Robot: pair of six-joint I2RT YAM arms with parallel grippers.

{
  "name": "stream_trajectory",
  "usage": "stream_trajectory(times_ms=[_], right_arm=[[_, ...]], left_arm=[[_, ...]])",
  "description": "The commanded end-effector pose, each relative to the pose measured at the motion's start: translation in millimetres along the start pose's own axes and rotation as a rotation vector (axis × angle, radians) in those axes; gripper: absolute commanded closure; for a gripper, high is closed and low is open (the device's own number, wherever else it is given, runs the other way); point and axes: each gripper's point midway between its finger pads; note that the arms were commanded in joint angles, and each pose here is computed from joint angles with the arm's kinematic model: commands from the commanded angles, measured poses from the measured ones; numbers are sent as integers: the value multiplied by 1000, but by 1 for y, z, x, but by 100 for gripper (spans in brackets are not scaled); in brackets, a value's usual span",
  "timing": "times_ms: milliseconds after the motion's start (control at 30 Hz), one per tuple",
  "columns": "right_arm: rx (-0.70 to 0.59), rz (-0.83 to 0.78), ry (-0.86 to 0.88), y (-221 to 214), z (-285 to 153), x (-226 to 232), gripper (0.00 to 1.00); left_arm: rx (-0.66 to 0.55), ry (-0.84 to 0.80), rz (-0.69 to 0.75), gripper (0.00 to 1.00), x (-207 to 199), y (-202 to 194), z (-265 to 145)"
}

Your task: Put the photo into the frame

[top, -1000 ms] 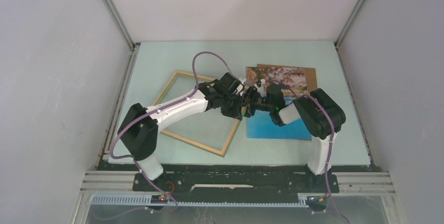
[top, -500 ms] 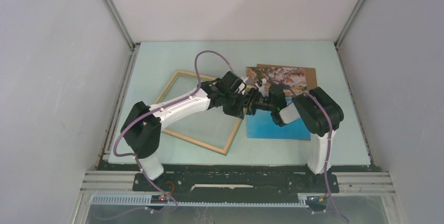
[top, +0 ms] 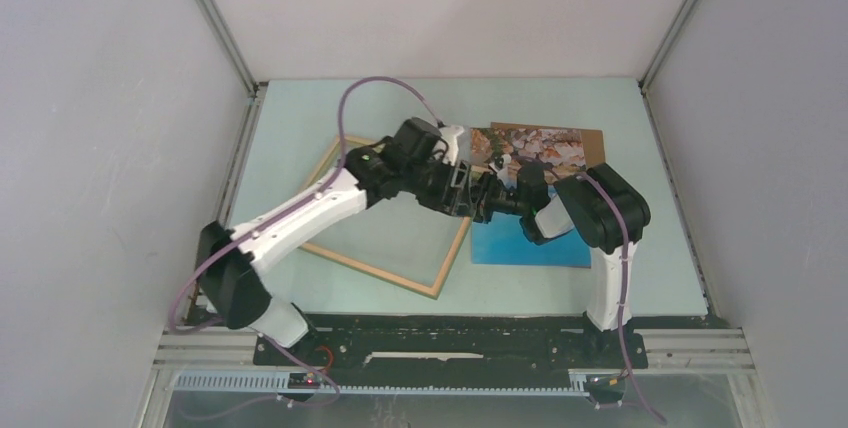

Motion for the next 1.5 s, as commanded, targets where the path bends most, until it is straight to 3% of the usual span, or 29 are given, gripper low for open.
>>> stream_trajectory(times_ms=[0, 133, 367, 500, 700, 833, 1467], right_arm=[[30, -12, 41, -2, -5, 10, 65], [38, -13, 47, -2, -6, 10, 64], [46, -14, 68, 0, -9, 12, 66], [55, -5, 72, 1, -8, 9, 67], [64, 6, 62, 1, -8, 1, 68], [65, 2, 63, 2, -9, 3, 66], [53, -12, 61, 6, -13, 10, 65]], left_arm=[[-163, -18, 2, 34, 8, 34, -63], [-311, 147, -155, 25, 83, 48, -102], [-551, 589, -472, 13, 262, 49, -160], [-501, 706, -527, 13, 335, 42, -150], [-371, 695, -592, 12, 406, 31, -129], [-295, 723, -612, 9, 421, 10, -125], [-247, 647, -654, 4, 409, -22, -92]])
Point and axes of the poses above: each gripper's point midway between its finger pads, its own z axis out along the fingers, its own x axis along the line the jaws close on, y = z × x, and after that the axes turned 5 degrees about z, right-handed
